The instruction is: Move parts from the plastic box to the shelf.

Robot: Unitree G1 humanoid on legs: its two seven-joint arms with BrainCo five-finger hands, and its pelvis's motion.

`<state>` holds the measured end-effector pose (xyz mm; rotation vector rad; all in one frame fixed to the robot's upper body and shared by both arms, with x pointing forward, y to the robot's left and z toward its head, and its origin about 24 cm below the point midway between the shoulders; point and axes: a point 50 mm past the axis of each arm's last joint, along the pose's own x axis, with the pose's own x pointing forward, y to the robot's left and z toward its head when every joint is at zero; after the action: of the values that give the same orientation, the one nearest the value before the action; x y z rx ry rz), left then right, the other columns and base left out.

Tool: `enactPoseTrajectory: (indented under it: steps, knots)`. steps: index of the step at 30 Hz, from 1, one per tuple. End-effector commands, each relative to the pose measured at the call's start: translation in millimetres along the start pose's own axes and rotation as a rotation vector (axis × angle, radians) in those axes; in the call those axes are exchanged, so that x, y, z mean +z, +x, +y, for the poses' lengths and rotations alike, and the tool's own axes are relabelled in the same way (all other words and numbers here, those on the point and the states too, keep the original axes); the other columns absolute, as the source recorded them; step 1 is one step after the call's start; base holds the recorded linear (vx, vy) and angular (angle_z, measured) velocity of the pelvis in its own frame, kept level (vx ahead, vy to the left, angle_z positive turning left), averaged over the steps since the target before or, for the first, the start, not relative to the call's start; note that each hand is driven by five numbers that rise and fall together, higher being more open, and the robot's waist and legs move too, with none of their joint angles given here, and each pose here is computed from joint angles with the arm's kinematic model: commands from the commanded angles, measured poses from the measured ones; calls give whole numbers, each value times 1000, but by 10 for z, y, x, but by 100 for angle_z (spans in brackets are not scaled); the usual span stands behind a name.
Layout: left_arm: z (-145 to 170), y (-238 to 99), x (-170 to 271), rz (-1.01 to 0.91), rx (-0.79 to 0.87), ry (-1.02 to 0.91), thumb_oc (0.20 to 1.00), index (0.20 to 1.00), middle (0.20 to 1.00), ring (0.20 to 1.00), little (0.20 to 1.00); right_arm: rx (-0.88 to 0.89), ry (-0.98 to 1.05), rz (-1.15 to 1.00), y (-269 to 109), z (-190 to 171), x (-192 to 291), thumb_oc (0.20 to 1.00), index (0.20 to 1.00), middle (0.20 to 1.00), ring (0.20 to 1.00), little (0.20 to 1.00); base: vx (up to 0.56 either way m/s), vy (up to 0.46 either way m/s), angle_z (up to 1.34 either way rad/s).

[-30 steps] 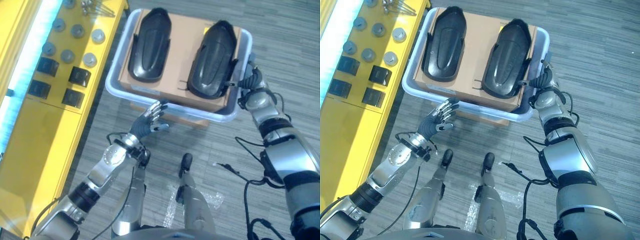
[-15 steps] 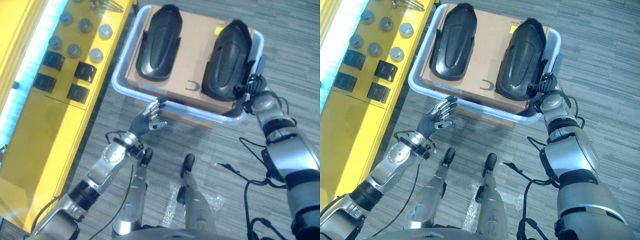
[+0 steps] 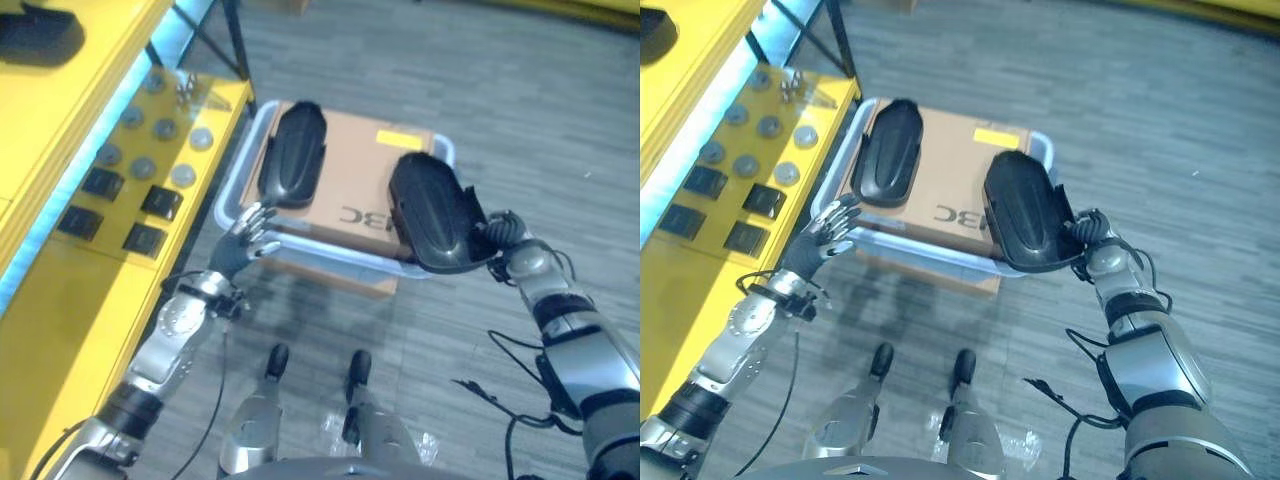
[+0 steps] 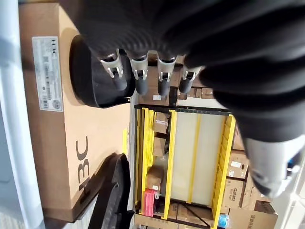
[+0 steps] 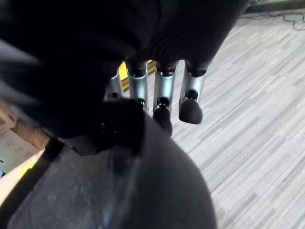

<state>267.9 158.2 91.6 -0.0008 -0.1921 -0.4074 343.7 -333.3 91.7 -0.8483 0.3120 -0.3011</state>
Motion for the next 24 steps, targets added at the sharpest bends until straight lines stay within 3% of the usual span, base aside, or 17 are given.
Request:
enactPoseTrajectory:
  steps: [1,8,17,24]
  knots:
    - [-32,-42,84,-37,-42,91,1000,1000,1000,1000,1000,-87,-58,-97,-8,-364,120,200,200,200,200,200,46,-10,-11]
    - [128,-176,-26,41,39,120,1000,1000,1000,1000,1000,-155,-211,-294,-209,-561,337,200,200,200,200,200,68,-35,-12]
    - [-96,-126,-292,105,73,-105,1000,1000,1000,1000,1000,-368,-430,-744,-757,-745,1052,200,200,200,200,200,38,-53,-11]
    - [-218,2,-340,112,85,-208,1000,1000,1000,1000,1000,-524,-483,-905,-996,-717,1289,200,200,200,200,200,1,-13,-6]
